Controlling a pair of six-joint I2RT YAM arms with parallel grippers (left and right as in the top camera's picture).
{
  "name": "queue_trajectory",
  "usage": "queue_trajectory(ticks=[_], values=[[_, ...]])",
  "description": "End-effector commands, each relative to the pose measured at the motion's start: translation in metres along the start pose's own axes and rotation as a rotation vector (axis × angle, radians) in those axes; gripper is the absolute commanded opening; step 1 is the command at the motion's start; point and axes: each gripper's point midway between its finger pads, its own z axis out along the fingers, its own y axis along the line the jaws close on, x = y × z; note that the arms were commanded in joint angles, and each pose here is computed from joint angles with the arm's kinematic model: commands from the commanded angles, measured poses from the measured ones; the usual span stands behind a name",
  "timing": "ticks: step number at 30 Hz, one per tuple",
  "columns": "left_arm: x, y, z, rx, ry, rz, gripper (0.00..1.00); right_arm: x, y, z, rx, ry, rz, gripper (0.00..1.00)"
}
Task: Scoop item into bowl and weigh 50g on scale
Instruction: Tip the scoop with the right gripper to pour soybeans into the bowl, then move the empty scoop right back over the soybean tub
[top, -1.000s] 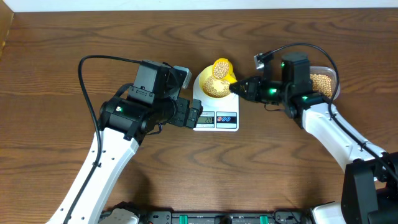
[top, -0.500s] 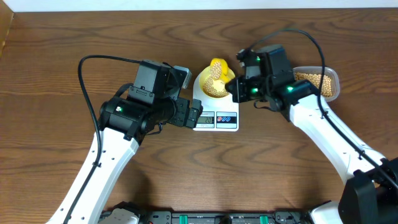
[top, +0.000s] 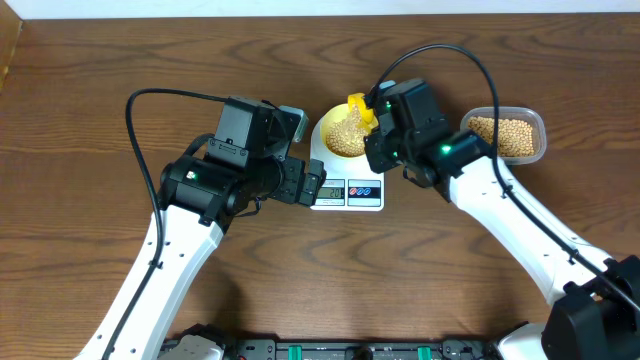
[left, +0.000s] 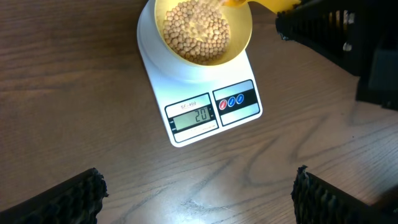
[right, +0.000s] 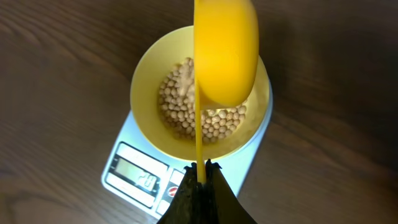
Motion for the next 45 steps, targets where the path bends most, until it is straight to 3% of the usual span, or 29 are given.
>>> queue_trajectory(ticks=[1,11,21,29,36,41,45], values=[[-0.010,-0.001,-0.010,-0.004,-0.035,-0.007,0.98,-0.011,-0.003,-0.004,0.090,-0.032,-0.111,0.01],[-0.010,-0.001,-0.010,-0.004,-0.035,-0.006,0.98,-0.013,-0.001,-0.010,0.279,-0.045,-0.307,0.01],[-0.010,-0.001,-0.010,-0.004,-0.036,-0.007,0.98,-0.010,0.013,-0.009,0.249,-0.047,-0.323,0.01],[-0.010,-0.001,-0.010,-0.004,-0.035,-0.007,0.98,-0.008,0.024,-0.006,0.027,-0.035,-0.067,0.01],[-0.010,-0.001,-0.010,-0.004,-0.035,-0.007,0.98,-0.027,-0.004,-0.046,-0.146,-0.091,0.109,0.01],[-0.010,-0.001,-0.010,-0.004,-0.036,-0.007,0.98,-0.026,-0.057,-0.088,-0.080,-0.129,0.222,0.01],[-0.010,-0.001,-0.010,-0.004,-0.036,-0.006,0.98,-0.008,-0.120,-0.116,0.115,-0.130,0.337,0.01]])
